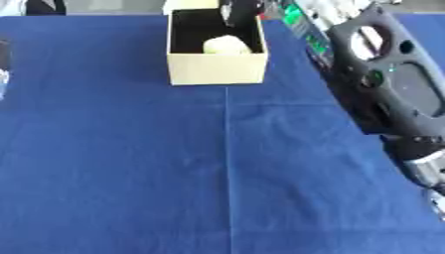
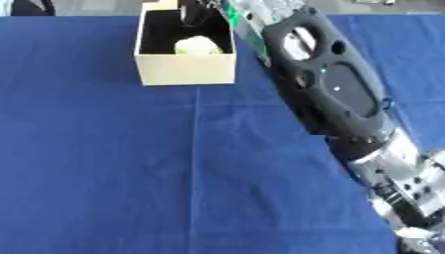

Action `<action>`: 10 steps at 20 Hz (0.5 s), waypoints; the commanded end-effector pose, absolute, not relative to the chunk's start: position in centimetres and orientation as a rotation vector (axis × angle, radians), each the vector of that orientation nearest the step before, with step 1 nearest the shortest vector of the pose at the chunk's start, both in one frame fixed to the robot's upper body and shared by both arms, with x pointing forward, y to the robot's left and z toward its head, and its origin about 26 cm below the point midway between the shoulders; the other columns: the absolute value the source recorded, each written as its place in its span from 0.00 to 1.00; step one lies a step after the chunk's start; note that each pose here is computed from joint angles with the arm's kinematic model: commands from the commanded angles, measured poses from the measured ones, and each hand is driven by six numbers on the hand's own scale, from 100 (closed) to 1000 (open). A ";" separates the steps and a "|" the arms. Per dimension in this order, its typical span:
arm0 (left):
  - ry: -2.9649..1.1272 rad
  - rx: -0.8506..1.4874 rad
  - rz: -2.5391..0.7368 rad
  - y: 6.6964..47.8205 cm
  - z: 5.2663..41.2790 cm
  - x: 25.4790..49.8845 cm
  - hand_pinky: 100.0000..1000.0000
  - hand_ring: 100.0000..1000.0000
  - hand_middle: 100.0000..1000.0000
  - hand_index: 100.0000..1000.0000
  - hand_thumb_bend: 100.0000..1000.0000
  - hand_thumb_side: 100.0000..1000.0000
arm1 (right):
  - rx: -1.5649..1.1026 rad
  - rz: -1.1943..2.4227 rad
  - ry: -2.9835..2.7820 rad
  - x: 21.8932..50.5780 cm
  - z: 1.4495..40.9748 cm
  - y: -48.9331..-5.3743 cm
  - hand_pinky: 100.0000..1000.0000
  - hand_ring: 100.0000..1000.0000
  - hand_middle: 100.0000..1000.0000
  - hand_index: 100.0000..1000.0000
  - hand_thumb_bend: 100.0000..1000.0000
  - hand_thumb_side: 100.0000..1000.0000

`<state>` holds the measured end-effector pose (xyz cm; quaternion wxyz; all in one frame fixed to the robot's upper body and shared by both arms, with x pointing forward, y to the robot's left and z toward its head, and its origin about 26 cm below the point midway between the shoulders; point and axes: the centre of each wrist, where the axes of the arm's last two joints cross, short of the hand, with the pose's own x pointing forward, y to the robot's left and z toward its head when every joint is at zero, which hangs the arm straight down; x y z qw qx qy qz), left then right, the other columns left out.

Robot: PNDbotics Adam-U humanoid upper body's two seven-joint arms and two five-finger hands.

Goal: Pick up objects on the table and place them in the box.

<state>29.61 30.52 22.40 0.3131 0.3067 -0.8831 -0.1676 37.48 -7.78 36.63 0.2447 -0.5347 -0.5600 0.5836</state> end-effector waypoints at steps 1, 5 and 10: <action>-2.350 0.844 -0.450 30.8 23.2 29.4 0.35 0.55 0.52 0.69 0.27 0.50 | -1.499 1.608 -1.633 33.5 38.4 -9.3 0.95 0.96 0.86 0.84 0.00 0.16; -2.348 0.850 -0.453 30.8 23.2 29.3 0.35 0.55 0.52 0.69 0.28 0.50 | -1.481 1.653 -1.707 29.6 38.1 -11.5 0.95 0.96 0.86 0.83 0.00 0.05; -2.355 0.851 -0.453 30.8 23.2 29.4 0.35 0.55 0.52 0.69 0.28 0.50 | -1.425 1.680 -1.770 27.9 36.7 -13.7 0.95 0.98 0.89 0.82 0.00 0.26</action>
